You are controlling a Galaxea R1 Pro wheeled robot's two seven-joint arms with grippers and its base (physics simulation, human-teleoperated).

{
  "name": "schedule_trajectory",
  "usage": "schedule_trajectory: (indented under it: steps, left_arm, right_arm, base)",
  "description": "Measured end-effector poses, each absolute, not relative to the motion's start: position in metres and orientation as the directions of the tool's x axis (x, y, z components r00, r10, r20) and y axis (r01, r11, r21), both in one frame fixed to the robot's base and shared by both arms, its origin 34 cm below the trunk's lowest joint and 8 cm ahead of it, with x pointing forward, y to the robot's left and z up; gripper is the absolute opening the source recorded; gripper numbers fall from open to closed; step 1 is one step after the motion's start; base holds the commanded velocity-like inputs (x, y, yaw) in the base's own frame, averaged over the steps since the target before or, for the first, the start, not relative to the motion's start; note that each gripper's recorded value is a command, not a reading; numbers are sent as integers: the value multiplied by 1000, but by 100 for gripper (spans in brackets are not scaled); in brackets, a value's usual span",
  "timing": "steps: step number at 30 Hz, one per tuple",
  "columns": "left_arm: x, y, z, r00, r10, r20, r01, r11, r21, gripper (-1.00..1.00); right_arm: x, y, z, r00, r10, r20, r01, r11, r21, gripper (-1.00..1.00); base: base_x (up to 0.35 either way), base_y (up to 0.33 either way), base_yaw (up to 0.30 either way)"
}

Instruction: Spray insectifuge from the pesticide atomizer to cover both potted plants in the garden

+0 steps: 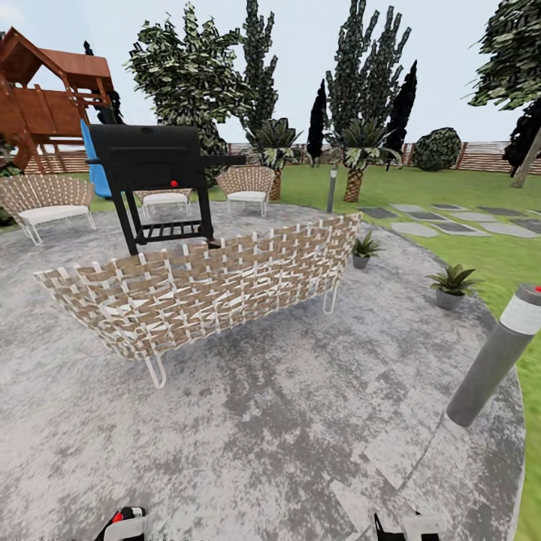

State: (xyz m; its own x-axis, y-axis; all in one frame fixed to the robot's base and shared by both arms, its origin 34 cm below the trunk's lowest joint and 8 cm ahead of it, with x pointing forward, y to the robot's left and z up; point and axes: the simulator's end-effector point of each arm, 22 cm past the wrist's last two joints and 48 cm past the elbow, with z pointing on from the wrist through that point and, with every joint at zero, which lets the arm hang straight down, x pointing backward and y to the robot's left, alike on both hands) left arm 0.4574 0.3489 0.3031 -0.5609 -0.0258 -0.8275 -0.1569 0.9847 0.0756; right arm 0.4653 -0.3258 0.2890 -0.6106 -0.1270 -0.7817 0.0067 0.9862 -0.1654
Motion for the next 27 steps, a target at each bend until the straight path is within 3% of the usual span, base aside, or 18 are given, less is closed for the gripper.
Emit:
schedule_trajectory:
  steps: [15,27]
  left_arm:
    - [462,348,320,-556,-28,-830,-158,985,73,-100]
    - [465,349,324,-547,-28,-837,-160,984,72,-100]
  right_arm:
    - [470,-326,306,-607,-127,-784,7,986,-165,100]
    - [473,-326,310,-599,-127,-791,9,986,-165,100]
  base:
    - [0,3,143]
    - [0,270,212]
